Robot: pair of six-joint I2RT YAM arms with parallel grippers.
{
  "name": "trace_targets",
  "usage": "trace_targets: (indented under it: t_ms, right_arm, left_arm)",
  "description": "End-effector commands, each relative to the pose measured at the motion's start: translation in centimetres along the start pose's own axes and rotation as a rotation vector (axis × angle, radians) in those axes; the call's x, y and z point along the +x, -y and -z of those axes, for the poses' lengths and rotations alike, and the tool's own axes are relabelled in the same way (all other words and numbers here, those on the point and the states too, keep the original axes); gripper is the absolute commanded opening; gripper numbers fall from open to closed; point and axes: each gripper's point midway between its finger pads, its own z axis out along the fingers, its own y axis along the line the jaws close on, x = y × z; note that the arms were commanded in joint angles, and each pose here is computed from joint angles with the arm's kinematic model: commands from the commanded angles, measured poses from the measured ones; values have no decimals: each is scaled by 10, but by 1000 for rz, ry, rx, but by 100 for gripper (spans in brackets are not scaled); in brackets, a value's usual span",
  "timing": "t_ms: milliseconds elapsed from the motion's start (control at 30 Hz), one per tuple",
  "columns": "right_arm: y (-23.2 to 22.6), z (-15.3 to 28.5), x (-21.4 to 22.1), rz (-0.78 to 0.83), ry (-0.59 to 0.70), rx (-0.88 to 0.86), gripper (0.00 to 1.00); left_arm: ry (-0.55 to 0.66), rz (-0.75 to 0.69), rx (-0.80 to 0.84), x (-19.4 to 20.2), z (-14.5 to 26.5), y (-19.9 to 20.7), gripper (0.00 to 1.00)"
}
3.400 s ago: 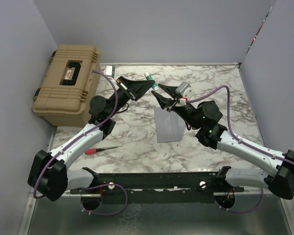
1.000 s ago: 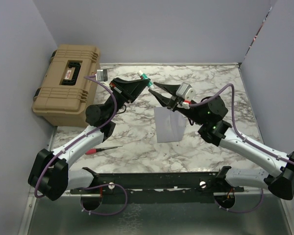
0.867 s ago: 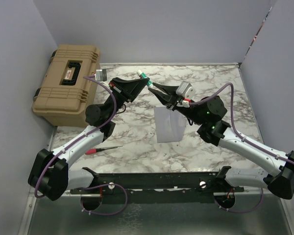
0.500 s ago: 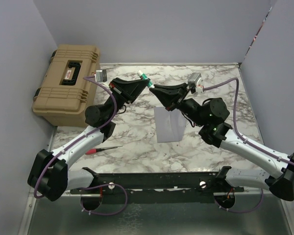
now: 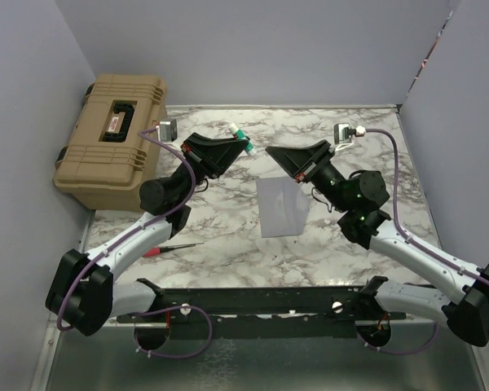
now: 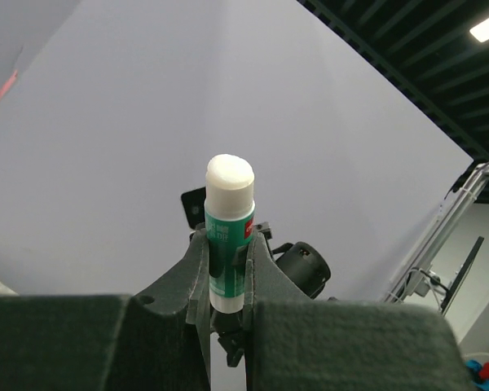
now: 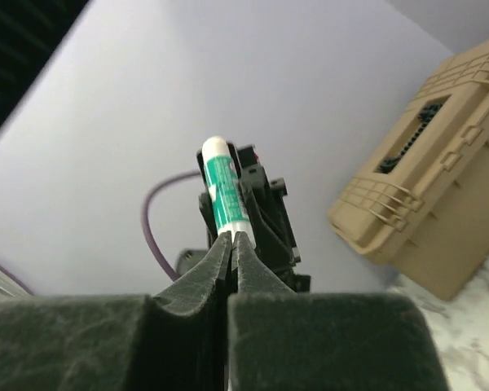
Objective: Place the letter into the envelope and seal it
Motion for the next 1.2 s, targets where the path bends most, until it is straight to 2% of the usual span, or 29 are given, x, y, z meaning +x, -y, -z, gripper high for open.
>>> trace_targets:
  t_ms: [0,67,133,267,433,600,767,1033,1167]
  right_arm:
    - [-18,5,-33,-385,137,-96,1]
    - [-20,3,-32,-465,130,-127,1]
    - [-35,2,-34,-432,121,-198,5]
    - [-43,-6,-32,20,68,-143,37]
    - [-29,-5,-40,512,67,-90,55]
    - [-18,-15,-16,940,-63,-153,56]
    - [-13,-22,-13,1257,-18,-69,59]
    - [-21,-27,5,1408,18,-113,61]
    - [-24,-33,9,1439,47,-131,45]
  left_arm:
    - [29,-87,95,-10,5,28,0]
    - [31,-89,94,-9,6,26,0]
    - [35,-86,88,-10,6,24,0]
    - [39,-60,74,-10,4,21,0]
    - [41,-31,51,-11,3,17,0]
    - [70,24,10,-17,0,12,0]
    - [123,118,-8,-26,1,13,0]
    - [133,152,-4,-30,0,18,0]
    - [146,175,-9,-31,2,17,0]
